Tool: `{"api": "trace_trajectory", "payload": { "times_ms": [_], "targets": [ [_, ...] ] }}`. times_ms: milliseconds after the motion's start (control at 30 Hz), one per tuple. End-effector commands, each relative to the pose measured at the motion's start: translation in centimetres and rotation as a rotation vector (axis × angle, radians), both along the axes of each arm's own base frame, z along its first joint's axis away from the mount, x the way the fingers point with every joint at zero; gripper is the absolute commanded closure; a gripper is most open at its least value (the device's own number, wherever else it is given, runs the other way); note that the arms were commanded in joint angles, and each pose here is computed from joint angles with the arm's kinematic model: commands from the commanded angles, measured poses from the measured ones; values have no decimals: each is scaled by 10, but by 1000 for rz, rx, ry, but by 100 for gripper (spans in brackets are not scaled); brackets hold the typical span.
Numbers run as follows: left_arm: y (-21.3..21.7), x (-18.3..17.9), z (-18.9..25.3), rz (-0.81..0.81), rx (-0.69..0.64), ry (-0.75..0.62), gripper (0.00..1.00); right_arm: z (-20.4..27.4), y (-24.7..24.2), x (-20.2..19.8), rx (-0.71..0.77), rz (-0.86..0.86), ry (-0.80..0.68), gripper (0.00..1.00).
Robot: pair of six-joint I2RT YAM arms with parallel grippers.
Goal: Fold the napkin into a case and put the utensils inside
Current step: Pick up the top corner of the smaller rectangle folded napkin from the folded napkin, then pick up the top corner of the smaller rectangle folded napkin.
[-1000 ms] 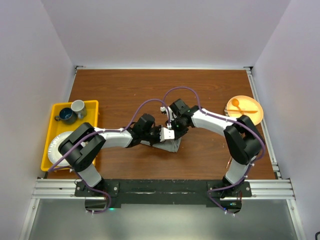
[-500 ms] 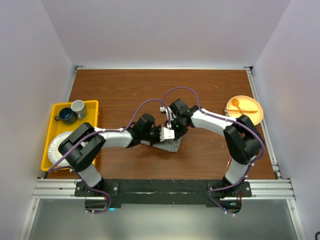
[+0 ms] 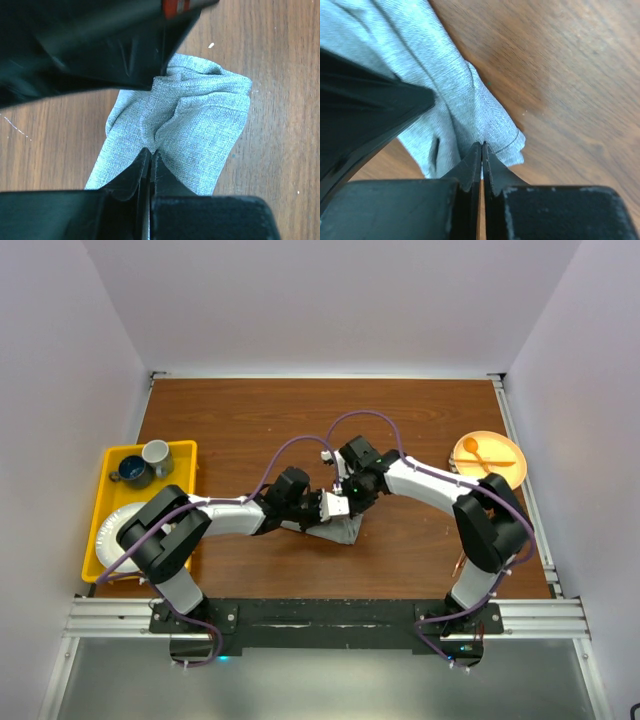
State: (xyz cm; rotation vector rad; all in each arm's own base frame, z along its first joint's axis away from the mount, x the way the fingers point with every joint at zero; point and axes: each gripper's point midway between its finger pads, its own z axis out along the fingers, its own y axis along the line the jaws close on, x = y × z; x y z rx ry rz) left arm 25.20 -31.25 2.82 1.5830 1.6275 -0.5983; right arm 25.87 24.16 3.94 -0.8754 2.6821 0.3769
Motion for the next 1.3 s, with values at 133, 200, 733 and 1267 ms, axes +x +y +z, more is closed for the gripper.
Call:
{"api": "trace_trajectory", "payload": {
  "times_ms": [133, 200, 733, 1267],
  "targets": [
    [-6, 4, 2, 31, -21, 99, 100, 41, 2, 18, 62, -20, -107, 100],
    [-4, 4, -2, 40, -12, 131, 100, 40, 1, 17, 68, -17, -106, 100],
    [16, 11, -26, 211, 26, 516, 100, 44, -3, 31, 78, -55, -179, 100],
    [27, 11, -41, 323, 8, 693, 100, 51, -6, 37, 139, -69, -223, 100]
  ]
}}
